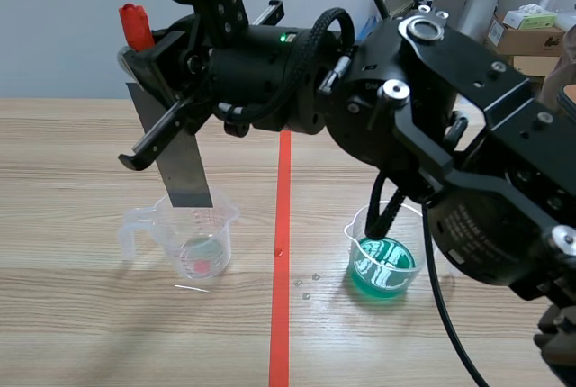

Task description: Do the redox reaction experiment

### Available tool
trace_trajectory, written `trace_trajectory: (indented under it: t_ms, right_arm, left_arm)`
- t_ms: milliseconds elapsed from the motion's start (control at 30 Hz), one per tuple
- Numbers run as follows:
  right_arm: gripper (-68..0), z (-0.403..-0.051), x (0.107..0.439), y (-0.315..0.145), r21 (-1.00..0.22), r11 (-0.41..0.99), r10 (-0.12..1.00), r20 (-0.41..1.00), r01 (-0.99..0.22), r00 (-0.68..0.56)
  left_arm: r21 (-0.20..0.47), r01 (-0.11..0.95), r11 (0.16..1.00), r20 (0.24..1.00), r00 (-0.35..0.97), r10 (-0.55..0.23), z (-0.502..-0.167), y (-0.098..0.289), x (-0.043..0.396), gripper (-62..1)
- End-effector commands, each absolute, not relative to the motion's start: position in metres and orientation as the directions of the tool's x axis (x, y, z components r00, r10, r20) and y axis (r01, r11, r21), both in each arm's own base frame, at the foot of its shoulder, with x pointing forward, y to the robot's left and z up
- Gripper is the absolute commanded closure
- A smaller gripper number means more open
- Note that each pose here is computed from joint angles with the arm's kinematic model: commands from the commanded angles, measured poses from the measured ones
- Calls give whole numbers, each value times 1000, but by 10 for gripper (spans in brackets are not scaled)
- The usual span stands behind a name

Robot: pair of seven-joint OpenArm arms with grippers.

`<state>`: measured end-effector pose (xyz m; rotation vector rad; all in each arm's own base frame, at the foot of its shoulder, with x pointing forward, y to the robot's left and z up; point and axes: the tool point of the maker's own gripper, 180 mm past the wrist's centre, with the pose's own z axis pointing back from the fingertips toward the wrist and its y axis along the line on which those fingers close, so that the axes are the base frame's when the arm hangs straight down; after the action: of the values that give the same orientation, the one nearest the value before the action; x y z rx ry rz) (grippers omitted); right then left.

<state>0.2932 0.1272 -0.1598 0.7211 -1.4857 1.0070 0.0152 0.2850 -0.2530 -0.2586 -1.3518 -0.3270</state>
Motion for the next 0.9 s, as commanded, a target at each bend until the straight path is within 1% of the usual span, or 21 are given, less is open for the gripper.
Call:
trace_trajectory:
  t_ms: [0,233,867]
  right_arm:
    - [-20,-144,294,130,-201,448,56,979,-871,-197]
    - [-20,-145,294,131,-219,449,70,975,-866,-210]
    - [-20,-145,294,131,-219,449,71,975,-866,-209]
  left_arm:
    - [-3,374,928,985,161,-62,-248,283,18,-623]
    - [-4,374,928,985,161,-61,-248,283,17,-623]
    - [-4,374,928,985,161,-61,-248,283,17,-623]
